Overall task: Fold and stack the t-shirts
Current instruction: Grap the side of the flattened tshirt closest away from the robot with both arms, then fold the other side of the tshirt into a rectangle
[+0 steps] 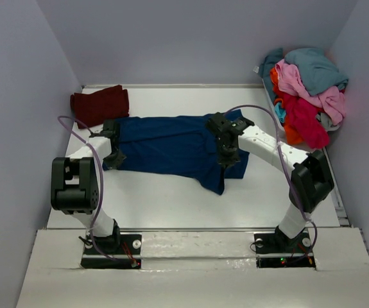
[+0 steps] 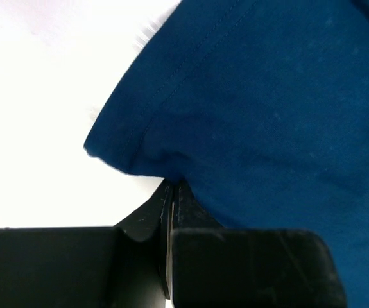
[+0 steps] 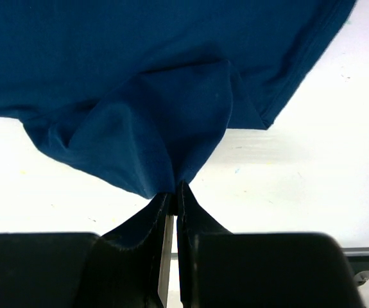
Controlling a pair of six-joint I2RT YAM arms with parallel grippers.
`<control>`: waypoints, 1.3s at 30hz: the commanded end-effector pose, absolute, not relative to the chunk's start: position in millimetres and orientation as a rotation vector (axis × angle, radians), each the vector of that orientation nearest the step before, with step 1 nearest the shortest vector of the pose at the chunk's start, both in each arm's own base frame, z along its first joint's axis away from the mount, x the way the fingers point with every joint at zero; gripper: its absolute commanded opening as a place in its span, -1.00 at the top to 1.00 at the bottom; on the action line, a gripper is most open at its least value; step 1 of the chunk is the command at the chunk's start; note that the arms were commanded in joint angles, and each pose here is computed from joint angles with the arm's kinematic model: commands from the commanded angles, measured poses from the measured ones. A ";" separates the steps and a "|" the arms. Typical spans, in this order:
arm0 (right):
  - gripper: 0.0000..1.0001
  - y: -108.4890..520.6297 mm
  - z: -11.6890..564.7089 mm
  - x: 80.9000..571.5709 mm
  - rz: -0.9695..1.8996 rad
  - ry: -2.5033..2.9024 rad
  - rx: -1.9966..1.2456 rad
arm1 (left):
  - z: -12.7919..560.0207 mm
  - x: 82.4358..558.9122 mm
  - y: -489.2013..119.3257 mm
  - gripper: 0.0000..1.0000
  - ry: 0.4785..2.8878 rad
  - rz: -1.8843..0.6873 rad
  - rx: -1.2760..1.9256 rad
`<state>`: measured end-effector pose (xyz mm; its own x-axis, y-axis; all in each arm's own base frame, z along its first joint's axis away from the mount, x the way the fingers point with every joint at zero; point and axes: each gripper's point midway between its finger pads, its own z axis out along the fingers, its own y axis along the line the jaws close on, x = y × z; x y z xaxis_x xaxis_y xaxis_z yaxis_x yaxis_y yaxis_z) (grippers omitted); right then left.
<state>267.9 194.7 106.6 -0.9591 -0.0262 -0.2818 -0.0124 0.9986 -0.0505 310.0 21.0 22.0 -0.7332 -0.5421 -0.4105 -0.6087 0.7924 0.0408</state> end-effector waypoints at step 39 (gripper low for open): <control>0.32 144.6 149.7 471.7 -0.120 2.605 0.288 | 88.9 496.5 30.0 -0.01 2.410 0.343 -0.793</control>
